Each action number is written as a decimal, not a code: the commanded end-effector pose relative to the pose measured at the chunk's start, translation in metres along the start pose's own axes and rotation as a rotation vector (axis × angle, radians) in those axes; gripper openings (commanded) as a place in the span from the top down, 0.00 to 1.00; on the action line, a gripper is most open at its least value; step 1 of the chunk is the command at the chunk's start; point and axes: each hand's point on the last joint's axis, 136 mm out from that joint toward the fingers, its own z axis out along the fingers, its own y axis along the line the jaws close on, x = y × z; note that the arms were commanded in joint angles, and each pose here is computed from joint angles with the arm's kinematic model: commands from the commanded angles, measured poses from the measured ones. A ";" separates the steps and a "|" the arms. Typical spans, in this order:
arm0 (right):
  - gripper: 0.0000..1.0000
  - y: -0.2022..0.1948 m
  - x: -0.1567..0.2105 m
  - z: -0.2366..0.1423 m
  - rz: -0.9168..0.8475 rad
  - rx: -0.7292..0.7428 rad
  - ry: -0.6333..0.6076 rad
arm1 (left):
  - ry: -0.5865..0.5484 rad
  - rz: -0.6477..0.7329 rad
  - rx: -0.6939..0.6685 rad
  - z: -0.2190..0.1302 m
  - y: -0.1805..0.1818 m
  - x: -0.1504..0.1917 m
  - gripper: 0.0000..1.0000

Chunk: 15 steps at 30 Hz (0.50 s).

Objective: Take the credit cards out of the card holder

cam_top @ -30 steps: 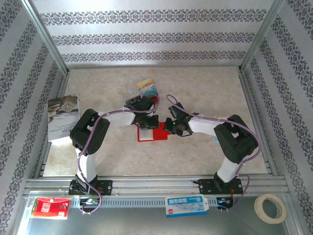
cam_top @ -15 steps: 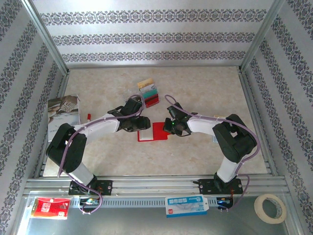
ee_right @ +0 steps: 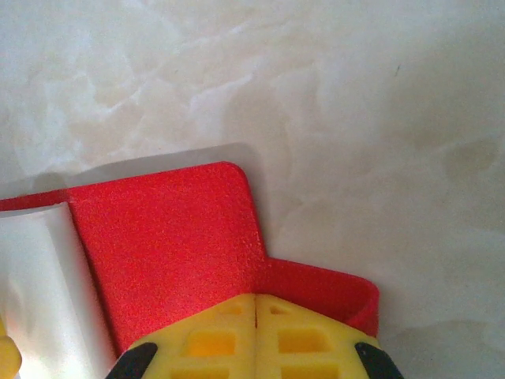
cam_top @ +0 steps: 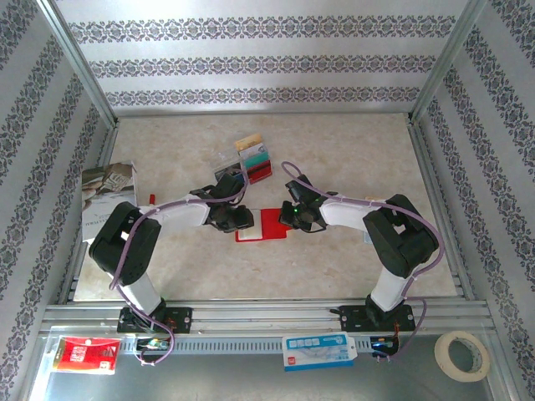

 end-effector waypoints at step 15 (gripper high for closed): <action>0.96 -0.029 0.022 0.018 0.013 0.099 0.070 | 0.101 0.029 0.168 0.007 -0.036 0.001 0.72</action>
